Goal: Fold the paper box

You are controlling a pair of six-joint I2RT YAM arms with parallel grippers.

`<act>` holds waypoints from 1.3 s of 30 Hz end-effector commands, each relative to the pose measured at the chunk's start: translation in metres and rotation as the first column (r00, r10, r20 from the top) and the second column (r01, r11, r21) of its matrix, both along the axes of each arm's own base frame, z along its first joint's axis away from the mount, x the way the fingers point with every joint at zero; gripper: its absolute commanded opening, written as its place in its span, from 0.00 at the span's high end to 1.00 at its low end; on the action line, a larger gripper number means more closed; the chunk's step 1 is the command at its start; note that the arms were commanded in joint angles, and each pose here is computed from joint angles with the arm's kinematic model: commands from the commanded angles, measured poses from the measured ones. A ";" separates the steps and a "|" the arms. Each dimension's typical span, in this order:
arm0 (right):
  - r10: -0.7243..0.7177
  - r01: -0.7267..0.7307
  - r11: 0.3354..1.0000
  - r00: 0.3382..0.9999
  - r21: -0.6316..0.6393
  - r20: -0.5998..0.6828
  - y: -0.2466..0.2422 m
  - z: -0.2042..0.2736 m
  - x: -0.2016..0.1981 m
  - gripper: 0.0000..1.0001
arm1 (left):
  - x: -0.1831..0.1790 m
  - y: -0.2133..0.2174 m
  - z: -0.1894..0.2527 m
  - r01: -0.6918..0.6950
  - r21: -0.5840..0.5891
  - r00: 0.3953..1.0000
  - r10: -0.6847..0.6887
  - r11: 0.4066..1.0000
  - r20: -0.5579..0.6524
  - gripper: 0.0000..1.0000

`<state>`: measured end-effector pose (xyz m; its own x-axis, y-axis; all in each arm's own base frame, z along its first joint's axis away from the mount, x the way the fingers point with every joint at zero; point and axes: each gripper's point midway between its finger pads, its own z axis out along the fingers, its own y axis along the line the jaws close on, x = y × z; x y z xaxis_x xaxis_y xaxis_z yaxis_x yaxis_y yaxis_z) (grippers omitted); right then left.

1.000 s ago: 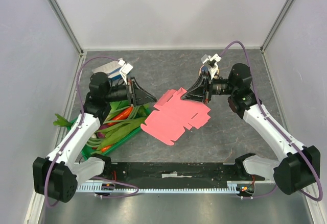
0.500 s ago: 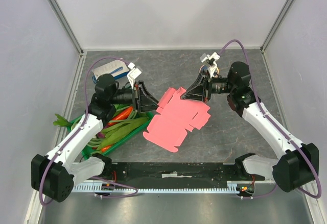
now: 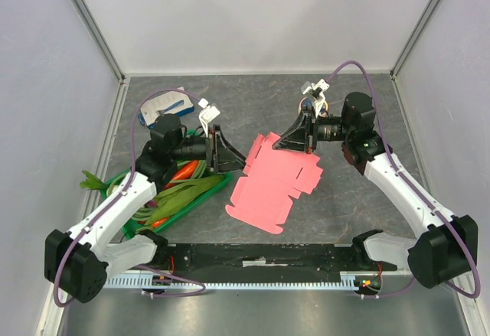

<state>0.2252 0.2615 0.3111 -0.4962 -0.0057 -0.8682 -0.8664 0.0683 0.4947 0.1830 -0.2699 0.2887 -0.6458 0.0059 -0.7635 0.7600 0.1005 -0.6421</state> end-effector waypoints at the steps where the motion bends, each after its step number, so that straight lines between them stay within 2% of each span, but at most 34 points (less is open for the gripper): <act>1: -0.118 0.118 0.993 0.992 -0.003 0.045 -0.001 0.005 0.023 1.00 | 0.000 -0.014 0.014 -0.059 0.019 0.992 0.056 0.998 0.115 0.44; 4: -0.150 0.151 0.988 0.988 -0.037 0.046 -0.004 -0.002 0.025 1.00 | 0.019 -0.008 0.005 -0.222 0.088 0.970 0.212 0.971 0.117 0.46; 5: -0.159 0.163 0.985 0.983 -0.052 0.088 -0.006 -0.002 0.028 1.00 | 0.023 -0.005 -0.005 -0.261 0.105 0.963 0.250 0.960 0.104 0.46; 7: -0.202 0.210 0.971 0.976 -0.112 0.082 -0.011 -0.016 0.032 1.00 | 0.036 0.001 -0.007 -0.363 0.080 0.929 0.355 0.928 0.102 0.44; 8: -0.215 0.225 0.965 0.973 -0.134 0.089 -0.012 -0.020 0.032 1.00 | 0.039 0.002 -0.022 -0.388 0.086 0.920 0.381 0.918 0.087 0.44; 10: -0.289 0.311 0.927 0.949 -0.208 0.129 -0.022 -0.037 0.042 1.00 | 0.051 0.008 -0.029 -0.466 0.077 0.885 0.461 0.882 0.070 0.43; 15: -0.354 0.393 0.842 0.919 -0.369 0.172 -0.039 -0.076 0.045 1.00 | 0.067 0.021 -0.057 -0.574 0.087 0.818 0.568 0.814 0.090 0.44; 17: -0.376 0.418 0.813 0.908 -0.405 0.184 -0.046 -0.087 0.047 1.00 | 0.069 0.021 -0.057 -0.579 0.058 0.814 0.571 0.814 0.107 0.45; 20: -0.378 0.411 0.797 0.911 -0.442 0.164 -0.048 -0.103 0.044 1.00 | 0.065 0.009 -0.050 -0.517 0.010 0.849 0.511 0.856 0.135 0.42; 21: -0.377 0.404 0.794 0.914 -0.454 0.152 -0.047 -0.109 0.045 1.00 | 0.064 0.001 -0.056 -0.490 0.029 0.866 0.482 0.871 0.132 0.42; 27: -0.338 0.340 0.812 0.937 -0.474 0.094 -0.039 -0.138 0.043 1.00 | 0.074 -0.020 -0.060 -0.464 0.009 0.868 0.453 0.886 0.201 0.40; 32: -0.313 0.302 0.823 0.948 -0.481 0.059 -0.033 -0.151 0.046 1.00 | 0.088 -0.031 -0.089 -0.437 0.097 0.884 0.407 0.894 0.232 0.40; 39: -0.274 0.264 0.842 0.961 -0.470 0.049 -0.026 -0.163 0.048 1.00 | 0.095 -0.034 -0.119 -0.430 0.131 0.881 0.383 0.893 0.278 0.40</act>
<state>0.2684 0.2264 0.1455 -0.6125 -0.2646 -0.7448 -0.7210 0.5734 0.3892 0.2665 -0.2973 0.1562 -0.5548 -0.0775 -0.8283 0.6646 0.5576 -0.4974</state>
